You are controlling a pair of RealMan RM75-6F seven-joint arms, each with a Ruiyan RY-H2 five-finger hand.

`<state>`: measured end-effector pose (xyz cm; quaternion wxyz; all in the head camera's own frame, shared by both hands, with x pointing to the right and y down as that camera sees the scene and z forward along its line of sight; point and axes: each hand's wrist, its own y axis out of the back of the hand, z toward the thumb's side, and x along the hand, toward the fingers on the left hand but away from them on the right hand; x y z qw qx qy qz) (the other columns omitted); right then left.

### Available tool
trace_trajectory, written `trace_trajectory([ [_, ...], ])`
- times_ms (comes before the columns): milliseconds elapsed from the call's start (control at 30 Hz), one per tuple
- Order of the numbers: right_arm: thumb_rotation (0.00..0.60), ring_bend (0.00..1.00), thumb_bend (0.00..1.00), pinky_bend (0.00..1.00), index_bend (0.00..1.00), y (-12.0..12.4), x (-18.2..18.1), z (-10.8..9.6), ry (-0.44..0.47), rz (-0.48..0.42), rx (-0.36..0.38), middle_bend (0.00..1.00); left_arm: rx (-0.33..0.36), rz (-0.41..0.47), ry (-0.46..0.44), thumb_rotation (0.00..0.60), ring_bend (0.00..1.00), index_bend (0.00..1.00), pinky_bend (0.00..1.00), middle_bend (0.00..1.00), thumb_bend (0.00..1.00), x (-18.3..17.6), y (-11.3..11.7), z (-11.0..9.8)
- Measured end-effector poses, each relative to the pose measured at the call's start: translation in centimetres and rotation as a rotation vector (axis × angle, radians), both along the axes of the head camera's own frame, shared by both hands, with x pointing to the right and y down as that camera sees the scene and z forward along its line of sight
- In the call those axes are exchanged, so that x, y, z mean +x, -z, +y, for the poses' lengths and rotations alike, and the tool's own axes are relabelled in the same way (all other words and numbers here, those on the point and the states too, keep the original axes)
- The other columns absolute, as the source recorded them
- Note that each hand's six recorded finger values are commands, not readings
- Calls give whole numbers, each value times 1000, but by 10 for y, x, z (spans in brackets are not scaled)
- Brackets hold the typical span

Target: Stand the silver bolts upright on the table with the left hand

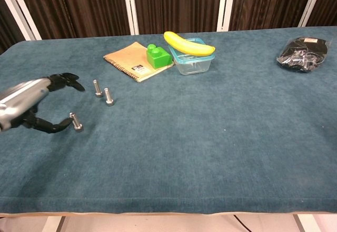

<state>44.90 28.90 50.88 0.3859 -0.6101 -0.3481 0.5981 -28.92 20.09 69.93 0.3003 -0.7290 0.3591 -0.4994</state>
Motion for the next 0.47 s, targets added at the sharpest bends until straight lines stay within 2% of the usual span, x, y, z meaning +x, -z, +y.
trace_trajectory([
  [133, 600, 0, 290, 36, 0, 2, 2, 0, -8, 1, 8, 0, 81, -45, -17, 600, 0, 14, 0, 2, 366, -32, 30, 4],
  [267, 600, 0, 290, 36, 0, 4, 2, 0, -19, 3, 25, 0, 151, -114, 10, 600, 0, 0, 0, 0, 366, -91, 72, 21],
  [367, 600, 0, 289, 36, 0, 6, 3, 0, -32, 8, 39, 0, 156, -93, 40, 600, 0, 0, 0, 0, 365, -115, 93, 39],
  [467, 600, 0, 290, 36, 0, 6, 4, -1, -46, 12, 49, 0, 169, -56, 29, 600, 0, 0, 0, 0, 364, -120, 105, 47],
])
